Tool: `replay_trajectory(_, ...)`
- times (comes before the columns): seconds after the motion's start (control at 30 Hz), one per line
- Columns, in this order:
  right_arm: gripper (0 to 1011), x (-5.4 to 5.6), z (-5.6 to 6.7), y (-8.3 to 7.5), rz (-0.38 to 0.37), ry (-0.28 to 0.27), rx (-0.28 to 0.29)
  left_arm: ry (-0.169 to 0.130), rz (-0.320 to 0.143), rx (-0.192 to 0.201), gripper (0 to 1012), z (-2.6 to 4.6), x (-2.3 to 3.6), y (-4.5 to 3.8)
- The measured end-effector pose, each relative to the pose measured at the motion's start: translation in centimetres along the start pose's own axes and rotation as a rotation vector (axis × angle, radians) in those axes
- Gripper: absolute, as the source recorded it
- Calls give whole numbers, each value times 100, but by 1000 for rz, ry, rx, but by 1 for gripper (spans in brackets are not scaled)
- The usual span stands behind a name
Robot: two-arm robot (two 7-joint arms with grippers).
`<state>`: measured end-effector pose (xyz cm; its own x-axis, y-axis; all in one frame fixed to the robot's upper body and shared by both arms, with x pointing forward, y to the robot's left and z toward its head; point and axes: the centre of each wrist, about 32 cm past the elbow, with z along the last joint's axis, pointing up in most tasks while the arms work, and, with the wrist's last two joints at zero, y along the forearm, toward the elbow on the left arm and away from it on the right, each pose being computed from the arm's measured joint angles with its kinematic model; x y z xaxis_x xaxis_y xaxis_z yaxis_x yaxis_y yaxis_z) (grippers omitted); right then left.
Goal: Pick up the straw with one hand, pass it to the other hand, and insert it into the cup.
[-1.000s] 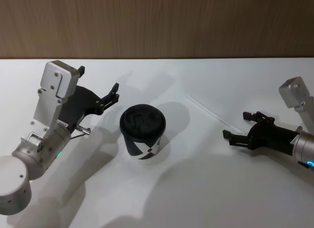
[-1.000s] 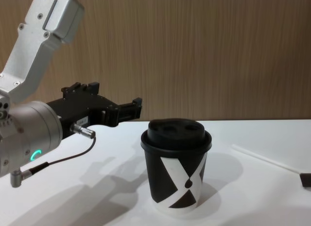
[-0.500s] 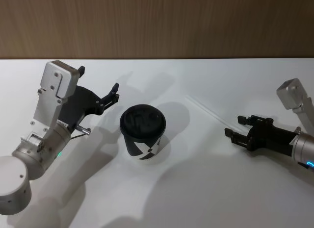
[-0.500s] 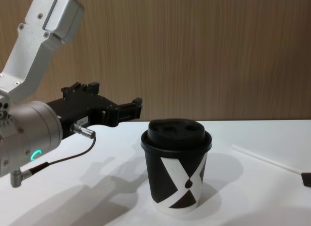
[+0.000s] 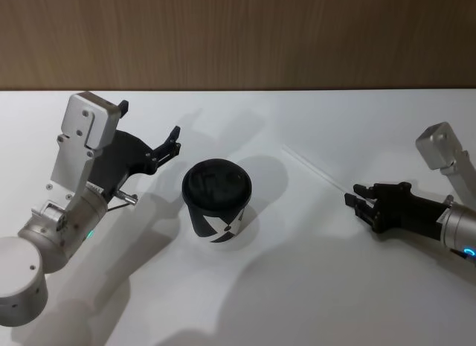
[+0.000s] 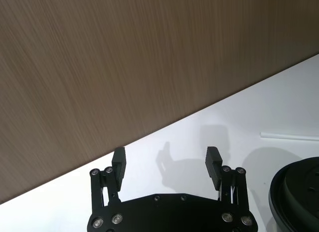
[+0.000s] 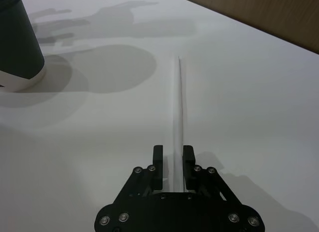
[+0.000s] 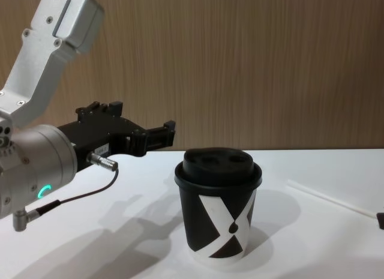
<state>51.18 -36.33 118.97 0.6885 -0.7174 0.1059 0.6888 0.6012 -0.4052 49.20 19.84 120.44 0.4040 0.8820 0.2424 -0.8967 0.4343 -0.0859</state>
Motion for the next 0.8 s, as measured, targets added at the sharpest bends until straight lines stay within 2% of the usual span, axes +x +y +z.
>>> replay_trajectory(0.27, 152, -22, -11, 2, 17, 2, -6, 0, 0, 0, 1003, 0, 0, 0)
replay_trajectory(0.33, 88, -28, -14, 2, 20, 2, -6, 0, 0, 0, 1003, 0, 0, 0)
replay_trajectory(0.53, 42, -56, -16, 4, 28, 6, -3, 0, 0, 0, 1003, 0, 0, 0)
replay_trajectory(0.7, 17, -86, -7, -2, 26, 8, 16, 0, 0, 0, 1003, 0, 0, 0)
replay_trajectory(0.8, 3, -99, 37, -13, 14, 7, 55, 0, 0, 0, 1002, 0, 0, 0)
